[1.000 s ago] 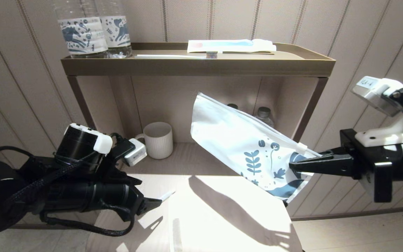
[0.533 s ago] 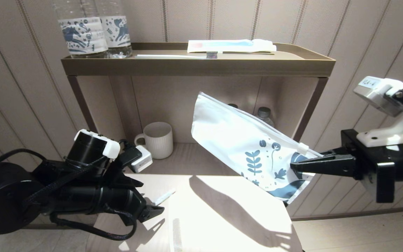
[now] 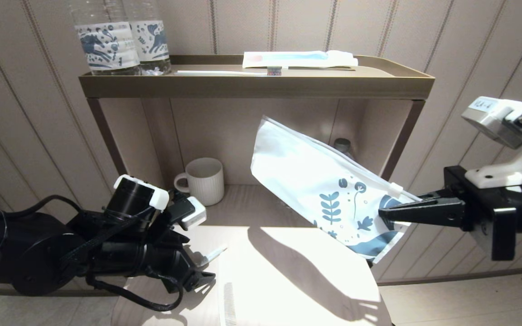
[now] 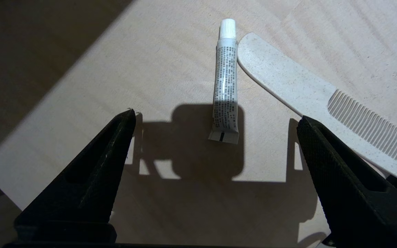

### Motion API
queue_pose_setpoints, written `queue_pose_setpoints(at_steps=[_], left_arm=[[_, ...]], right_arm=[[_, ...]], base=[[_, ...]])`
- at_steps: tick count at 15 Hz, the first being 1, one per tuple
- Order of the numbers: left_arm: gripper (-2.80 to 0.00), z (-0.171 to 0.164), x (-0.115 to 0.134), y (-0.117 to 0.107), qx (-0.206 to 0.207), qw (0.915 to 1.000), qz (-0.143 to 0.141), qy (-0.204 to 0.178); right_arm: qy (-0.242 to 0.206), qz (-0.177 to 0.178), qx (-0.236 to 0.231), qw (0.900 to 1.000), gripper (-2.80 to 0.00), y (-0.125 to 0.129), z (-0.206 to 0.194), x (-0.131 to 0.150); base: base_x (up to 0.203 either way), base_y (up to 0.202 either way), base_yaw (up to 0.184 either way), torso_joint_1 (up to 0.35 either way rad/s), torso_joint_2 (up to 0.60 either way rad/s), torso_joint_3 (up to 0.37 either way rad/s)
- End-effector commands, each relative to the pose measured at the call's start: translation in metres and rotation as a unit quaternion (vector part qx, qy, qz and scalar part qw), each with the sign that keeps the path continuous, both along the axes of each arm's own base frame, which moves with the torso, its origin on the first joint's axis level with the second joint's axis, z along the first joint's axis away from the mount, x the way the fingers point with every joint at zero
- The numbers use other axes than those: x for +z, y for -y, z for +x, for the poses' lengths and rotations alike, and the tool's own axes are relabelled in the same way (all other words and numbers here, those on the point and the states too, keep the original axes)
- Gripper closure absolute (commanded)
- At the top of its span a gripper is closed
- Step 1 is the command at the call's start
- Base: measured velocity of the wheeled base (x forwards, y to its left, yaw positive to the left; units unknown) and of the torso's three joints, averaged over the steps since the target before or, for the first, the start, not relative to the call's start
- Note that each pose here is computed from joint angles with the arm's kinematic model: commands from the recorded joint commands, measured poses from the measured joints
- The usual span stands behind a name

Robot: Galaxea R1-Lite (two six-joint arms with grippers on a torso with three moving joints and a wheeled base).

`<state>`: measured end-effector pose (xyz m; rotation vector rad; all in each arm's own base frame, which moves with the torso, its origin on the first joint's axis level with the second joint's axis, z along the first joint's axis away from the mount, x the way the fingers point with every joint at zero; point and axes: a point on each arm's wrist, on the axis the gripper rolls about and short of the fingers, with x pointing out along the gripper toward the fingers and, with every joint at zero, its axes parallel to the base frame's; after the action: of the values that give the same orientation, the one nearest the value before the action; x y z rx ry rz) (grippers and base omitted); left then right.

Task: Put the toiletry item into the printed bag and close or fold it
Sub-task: Pick up the toothpaste

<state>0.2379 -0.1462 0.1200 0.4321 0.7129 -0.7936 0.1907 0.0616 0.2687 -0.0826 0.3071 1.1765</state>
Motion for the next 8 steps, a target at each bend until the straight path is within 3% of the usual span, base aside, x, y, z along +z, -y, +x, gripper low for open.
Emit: queue_pose_setpoints(at_steps=[1, 8], left_arm=[[-2.80, 0.002, -0.005, 0.000, -0.004, 1.0000, 0.008, -0.003], [-2.80, 0.017, -0.013, 0.007, 0.006, 0.9998, 0.006, 0.020]], right_arm=[[-0.001, 0.001, 0.003, 1.000, 0.00, 0.000, 0.000, -0.001], [-0.001, 0.002, 0.005, 1.000, 0.00, 0.000, 0.000, -0.001]], base=[[0.000, 0.000, 0.000, 0.000, 0.00, 0.000], [0.000, 0.000, 0.000, 0.000, 0.00, 0.000]])
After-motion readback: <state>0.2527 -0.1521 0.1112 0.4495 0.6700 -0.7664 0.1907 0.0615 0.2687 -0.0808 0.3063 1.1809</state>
